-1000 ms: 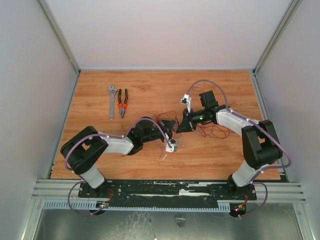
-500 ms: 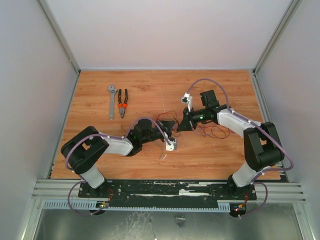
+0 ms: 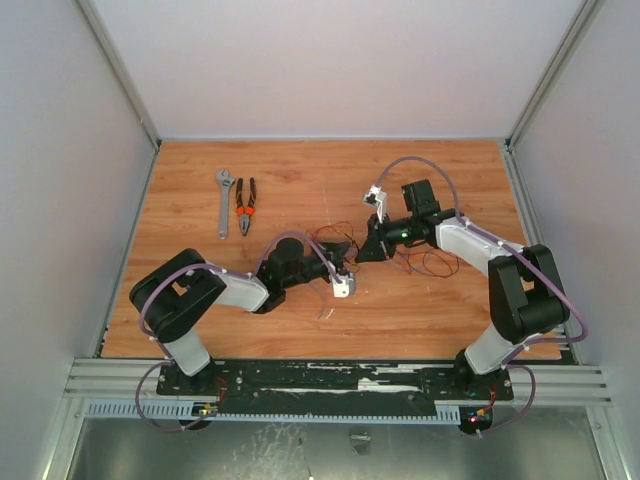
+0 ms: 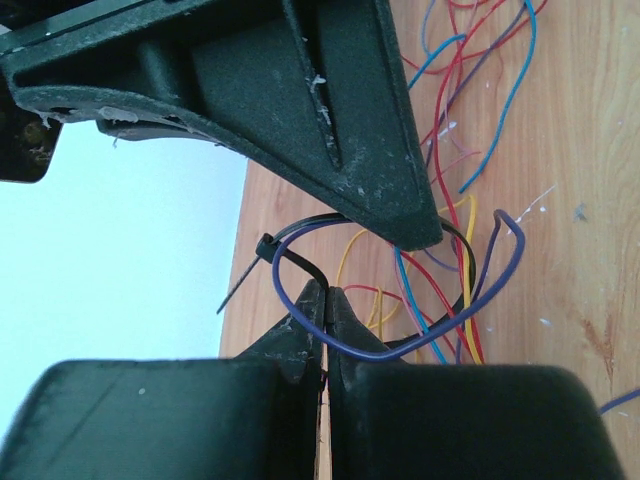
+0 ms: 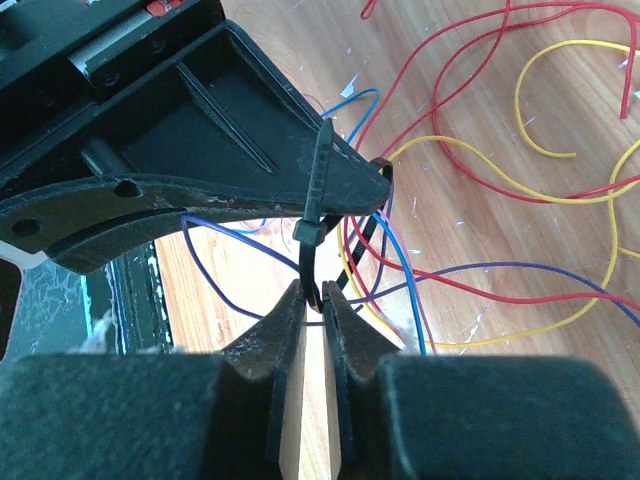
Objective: Zip-tie the wires
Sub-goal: Tie the cable at the center of the board.
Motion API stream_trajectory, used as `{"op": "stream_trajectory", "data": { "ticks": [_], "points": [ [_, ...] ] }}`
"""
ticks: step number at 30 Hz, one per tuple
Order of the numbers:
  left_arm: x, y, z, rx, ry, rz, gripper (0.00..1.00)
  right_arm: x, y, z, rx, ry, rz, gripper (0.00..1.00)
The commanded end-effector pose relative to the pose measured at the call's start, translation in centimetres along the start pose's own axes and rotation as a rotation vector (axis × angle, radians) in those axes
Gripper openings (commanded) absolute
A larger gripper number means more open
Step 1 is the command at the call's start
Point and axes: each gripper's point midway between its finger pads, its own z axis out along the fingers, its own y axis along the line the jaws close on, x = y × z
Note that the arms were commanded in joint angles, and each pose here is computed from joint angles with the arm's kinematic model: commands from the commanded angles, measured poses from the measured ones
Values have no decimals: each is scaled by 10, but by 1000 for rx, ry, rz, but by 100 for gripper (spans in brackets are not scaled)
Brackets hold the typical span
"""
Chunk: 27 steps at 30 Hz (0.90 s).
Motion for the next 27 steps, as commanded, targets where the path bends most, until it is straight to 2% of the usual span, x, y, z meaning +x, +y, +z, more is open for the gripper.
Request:
{"op": "stream_trajectory", "data": {
  "ticks": [1, 5, 13, 21, 27],
  "points": [
    [-9, -1, 2, -19, -42, -40, 0, -5, -5, -5, 31, -22, -41, 12],
    [-7, 0, 2, -21, -41, -43, 0, 0, -6, -4, 31, -16, -37, 16],
    [-4, -1, 1, -24, -40, -61, 0, 3, -6, -7, 60, -13, -48, 31],
    [-2, -2, 1, -26, -38, -77, 0, 3, -8, -13, 97, -8, -61, 38],
    [-1, -3, 1, -21, -39, -87, 0, -18, 4, -30, 102, -77, -103, 47]
  ]
}}
